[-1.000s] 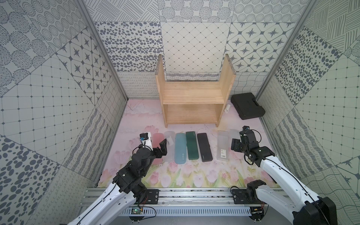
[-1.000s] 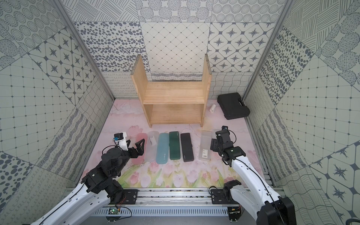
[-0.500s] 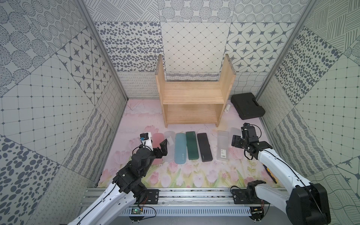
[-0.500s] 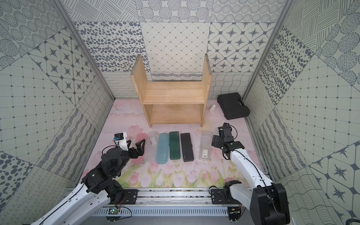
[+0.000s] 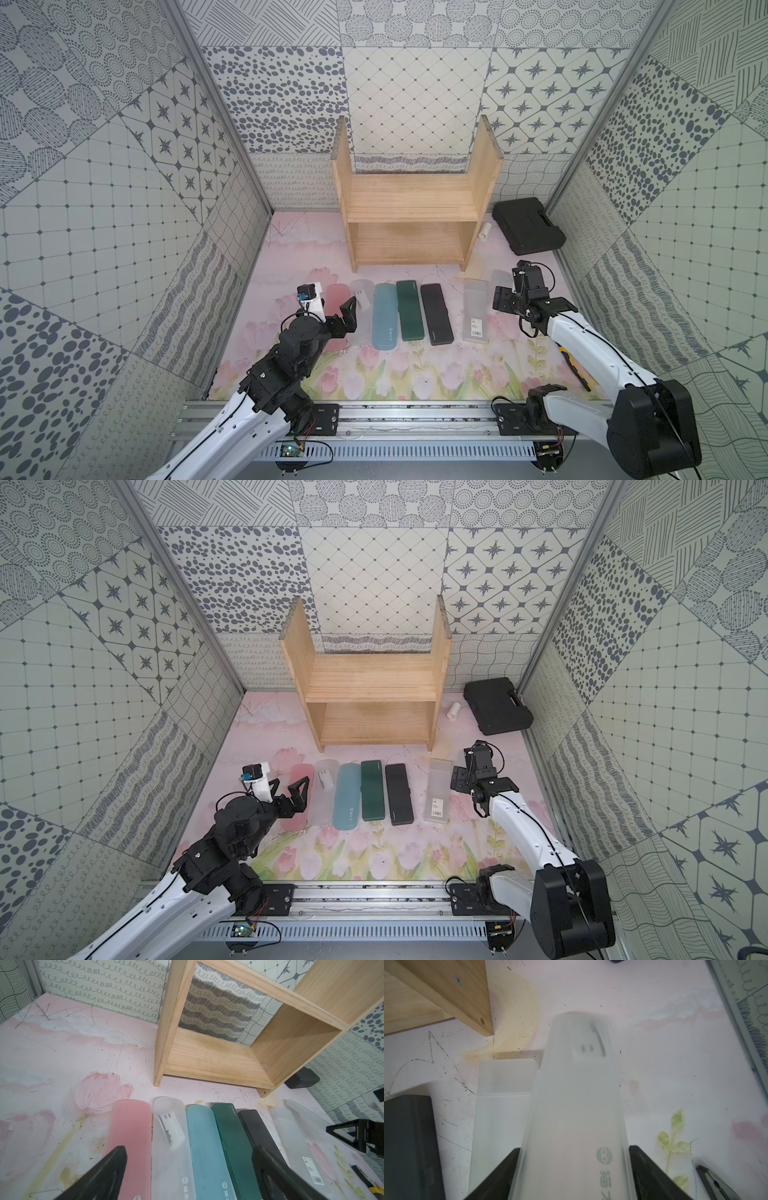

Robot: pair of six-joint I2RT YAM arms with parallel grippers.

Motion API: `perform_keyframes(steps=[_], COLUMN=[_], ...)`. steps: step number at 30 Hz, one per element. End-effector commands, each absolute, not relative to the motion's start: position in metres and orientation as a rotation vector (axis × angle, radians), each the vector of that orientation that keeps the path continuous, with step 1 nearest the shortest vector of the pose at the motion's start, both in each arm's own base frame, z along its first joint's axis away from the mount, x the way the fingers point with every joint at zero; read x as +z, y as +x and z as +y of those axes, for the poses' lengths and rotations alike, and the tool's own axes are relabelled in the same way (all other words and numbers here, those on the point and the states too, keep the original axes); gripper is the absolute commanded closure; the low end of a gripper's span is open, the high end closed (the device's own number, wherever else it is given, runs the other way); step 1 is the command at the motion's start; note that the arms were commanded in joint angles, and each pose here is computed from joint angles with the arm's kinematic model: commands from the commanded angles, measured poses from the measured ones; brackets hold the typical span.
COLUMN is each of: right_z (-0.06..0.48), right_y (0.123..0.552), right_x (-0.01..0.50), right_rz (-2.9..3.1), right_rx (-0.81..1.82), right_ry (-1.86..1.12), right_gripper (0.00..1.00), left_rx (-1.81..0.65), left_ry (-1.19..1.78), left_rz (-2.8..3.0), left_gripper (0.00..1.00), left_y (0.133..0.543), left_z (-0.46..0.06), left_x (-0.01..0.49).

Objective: Remove the pencil cases from the shelf
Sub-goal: Place the pencil case at the center of the board.

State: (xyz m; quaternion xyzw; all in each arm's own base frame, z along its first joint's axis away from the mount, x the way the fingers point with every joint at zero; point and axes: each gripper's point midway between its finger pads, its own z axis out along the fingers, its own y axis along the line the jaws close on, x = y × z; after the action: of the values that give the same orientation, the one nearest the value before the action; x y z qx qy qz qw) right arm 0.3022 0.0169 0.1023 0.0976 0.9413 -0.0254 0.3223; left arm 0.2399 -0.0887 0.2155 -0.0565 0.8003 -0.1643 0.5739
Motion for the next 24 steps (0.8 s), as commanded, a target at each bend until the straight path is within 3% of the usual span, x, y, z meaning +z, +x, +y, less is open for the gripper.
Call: perform_keyframes(steps=[1, 24], right_z=[0.018, 0.020], right_y=[0.311, 0.342], right_x=[0.107, 0.101], right_rz=[2.465, 2.464], right_rx=[-0.063, -0.083], right_ry=[0.250, 0.307], right_gripper=[0.25, 0.25], left_rx=[-0.408, -0.405], left_ry=[-0.143, -0.147], left_rz=[1.846, 1.843], left_gripper=[0.01, 0.01], left_y=[0.241, 0.241], left_z=[-0.090, -0.089], left_x=[0.221, 0.221])
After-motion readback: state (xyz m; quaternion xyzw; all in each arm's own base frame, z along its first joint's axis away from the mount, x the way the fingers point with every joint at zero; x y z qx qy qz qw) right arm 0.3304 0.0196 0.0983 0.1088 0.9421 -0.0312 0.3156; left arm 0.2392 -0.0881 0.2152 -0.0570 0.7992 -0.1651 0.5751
